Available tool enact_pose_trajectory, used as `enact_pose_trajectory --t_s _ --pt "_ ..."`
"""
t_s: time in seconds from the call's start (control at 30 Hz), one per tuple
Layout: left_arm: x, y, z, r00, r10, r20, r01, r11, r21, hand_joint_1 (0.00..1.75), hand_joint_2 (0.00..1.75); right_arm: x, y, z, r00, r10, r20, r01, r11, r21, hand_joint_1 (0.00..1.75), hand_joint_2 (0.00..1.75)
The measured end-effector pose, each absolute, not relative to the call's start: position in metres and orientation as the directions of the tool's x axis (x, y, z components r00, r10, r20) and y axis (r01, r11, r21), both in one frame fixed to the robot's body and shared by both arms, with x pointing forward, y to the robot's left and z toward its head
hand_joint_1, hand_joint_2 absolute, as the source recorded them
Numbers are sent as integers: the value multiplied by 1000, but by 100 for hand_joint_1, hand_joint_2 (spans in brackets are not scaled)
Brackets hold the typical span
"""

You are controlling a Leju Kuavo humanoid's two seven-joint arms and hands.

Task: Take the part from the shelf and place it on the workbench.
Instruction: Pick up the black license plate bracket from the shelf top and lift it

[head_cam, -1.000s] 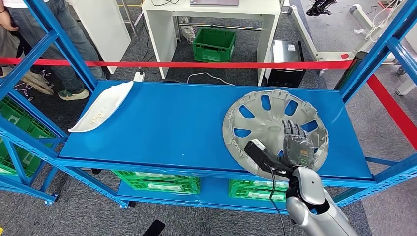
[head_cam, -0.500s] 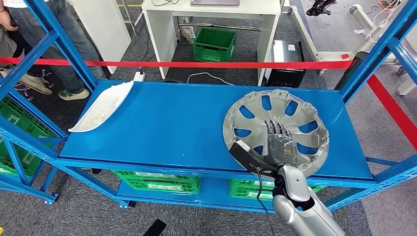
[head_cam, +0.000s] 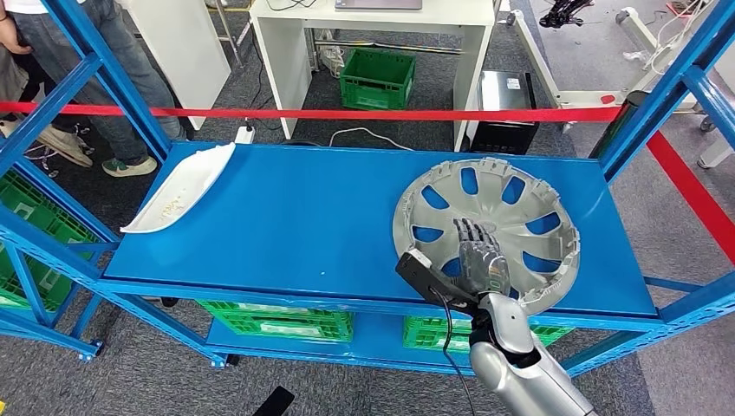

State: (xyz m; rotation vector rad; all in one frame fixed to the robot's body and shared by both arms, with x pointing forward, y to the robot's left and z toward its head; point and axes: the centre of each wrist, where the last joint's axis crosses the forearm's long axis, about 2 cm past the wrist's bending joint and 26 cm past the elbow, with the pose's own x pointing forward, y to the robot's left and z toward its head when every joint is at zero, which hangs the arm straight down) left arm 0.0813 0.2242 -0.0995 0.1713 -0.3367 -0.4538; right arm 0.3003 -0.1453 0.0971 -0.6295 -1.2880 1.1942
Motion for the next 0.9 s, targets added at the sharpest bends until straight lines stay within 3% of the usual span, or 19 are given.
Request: enact_pose_trajectory --t_s 0.6,0.73,0.9 --pt "84 224 -99 836 -474 277 412 875 253 0 0 301 -148 76 -36 910 412 -386 368 -846 0 0" --pt "85 224 -99 835 -475 277 413 874 255 0 0 302 -149 74 -19 909 416 -399 375 -837 0 175" --pt "85 224 -99 835 -476 277 413 874 256 0 0 303 -150 73 5 892 451 -412 413 -812 0 175"
